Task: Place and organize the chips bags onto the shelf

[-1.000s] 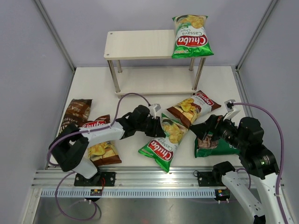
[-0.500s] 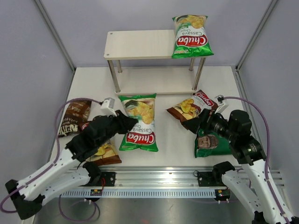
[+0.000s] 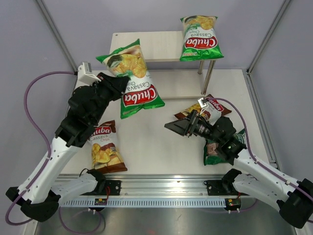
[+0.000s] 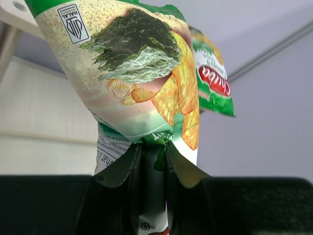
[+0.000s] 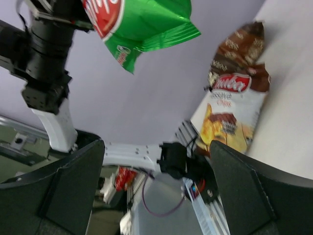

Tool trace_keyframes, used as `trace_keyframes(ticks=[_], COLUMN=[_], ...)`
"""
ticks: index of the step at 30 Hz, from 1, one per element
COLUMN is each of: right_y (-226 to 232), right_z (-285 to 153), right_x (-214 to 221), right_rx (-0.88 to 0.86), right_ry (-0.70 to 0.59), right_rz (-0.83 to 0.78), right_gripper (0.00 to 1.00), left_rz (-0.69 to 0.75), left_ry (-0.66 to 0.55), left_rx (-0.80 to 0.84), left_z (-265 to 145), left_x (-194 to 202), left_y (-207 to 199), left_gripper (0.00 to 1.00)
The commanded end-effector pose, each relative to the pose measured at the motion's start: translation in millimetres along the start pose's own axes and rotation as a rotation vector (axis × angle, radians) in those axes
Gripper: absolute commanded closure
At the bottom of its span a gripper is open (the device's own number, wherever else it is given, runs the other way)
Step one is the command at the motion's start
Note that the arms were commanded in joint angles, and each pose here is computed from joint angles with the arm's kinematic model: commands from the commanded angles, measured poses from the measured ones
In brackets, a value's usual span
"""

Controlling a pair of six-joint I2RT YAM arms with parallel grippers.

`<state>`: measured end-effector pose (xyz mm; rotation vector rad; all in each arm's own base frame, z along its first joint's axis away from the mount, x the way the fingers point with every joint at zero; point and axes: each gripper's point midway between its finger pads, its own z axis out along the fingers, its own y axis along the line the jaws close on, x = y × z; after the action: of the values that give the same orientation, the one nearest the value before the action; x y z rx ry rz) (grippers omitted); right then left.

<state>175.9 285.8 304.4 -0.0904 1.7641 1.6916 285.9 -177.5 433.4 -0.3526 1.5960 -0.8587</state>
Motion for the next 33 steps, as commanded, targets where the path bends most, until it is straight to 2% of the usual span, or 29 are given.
trace_keyframes(ticks=[1,5,6,7,10,14,20,23,30,33], right_y=[43,66,72,77,86,105,111,115,95,107], right_z=[1,14,20,23,35,52,81,84,102,102], right_x=[-41,-38,-37,-42,-48,-46,-47,-49,-47,-45], right_rx=[-0.190,-0.248,-0.255,-0.268,-0.273,-0.288,-0.301,-0.318,-0.195,-0.258], right_ry=[-0.260,-0.261,-0.259,-0.284,-0.311,-0.324,-0.321,-0.342,-0.334,-0.326], right_rz=[0.017,-0.058,-0.083,-0.092,-0.082,-0.129,-0.086,-0.079,-0.078,-0.101], right_gripper=[0.04,0.04,0.04,0.04,0.06,0.06,0.07,0.12,0.12,0.13], left_rz=[-0.135,-0.270,-0.291,-0.332,-0.446,-0.529,-0.540,-0.553,-0.565,-0.565], left_ry=[-0.163,-0.236,-0.225,-0.273,-0.300,-0.271,-0.224,-0.198,-0.201,-0.167], left_rx=[0.163,0.218,0.204,0.257,0.299,0.328,0.380,0.396,0.416,0.416], left_z=[-13,-26,-23,-37,-49,-54,-64,-65,-78,-77], left_x=[-59,-70,-58,-71,-65,-55,-50,-44,-44,-38], left_y=[-42,-44,-33,-39,-29,-26,-34,-34,-33,-34], left_gripper=[0.92,0.92,0.92,0.92,0.91,0.91,0.87,0.87,0.87,0.87])
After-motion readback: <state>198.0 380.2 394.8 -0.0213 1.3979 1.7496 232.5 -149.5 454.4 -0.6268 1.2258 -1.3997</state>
